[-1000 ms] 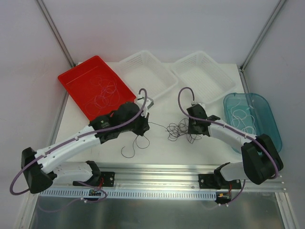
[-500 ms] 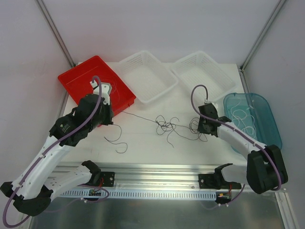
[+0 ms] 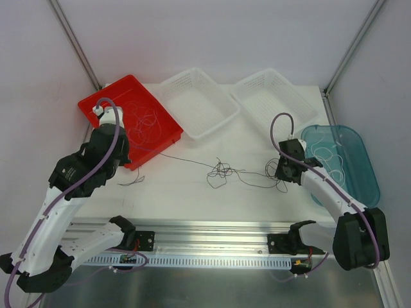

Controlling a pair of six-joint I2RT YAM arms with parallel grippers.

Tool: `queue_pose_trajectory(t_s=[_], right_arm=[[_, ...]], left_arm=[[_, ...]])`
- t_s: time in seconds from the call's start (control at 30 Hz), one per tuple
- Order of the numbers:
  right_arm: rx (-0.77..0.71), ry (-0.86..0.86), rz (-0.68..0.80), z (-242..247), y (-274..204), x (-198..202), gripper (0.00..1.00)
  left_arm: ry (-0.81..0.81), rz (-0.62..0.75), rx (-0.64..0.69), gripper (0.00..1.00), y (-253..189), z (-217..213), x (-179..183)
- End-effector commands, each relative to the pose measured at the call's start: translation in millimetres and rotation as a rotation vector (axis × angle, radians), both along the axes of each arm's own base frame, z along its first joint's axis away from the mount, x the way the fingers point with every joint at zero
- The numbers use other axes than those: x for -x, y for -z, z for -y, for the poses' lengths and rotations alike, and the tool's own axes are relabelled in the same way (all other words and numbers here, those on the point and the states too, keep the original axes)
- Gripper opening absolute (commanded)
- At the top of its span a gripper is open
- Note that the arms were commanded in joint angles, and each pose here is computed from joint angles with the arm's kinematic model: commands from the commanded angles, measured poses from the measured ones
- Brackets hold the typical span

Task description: Untangle the cables

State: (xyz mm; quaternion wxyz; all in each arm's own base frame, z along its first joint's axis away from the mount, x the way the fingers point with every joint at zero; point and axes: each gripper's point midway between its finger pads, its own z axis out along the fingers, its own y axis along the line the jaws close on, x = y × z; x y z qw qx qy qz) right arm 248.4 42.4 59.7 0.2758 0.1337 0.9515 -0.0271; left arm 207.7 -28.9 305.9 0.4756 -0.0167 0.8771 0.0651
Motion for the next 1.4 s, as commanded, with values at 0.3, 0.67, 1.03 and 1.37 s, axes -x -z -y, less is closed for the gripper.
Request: queue_pose_trajectory(t_s=[0.3, 0.67, 1.03, 1.37], right_arm=[[-0.082, -0.147, 0.082, -20, -50, -2, 0.36], [-0.215, -0.504, 0.244, -112, -95, 2, 0.6], [-0.441, -0.571, 0.159, -193, -36, 23, 0.51], [-0.465, -0.497, 0.137, -199, -6, 16, 0.4]], left_arm=[[0.388, -0.174, 0.364, 0.0, 68, 112, 1], [0.498, -0.258, 0.464, 0.0, 104, 152, 13], [0.486, -0.271, 0.46, 0.0, 113, 149, 16], [0.487, -0.281, 0.461, 0.0, 117, 149, 19]])
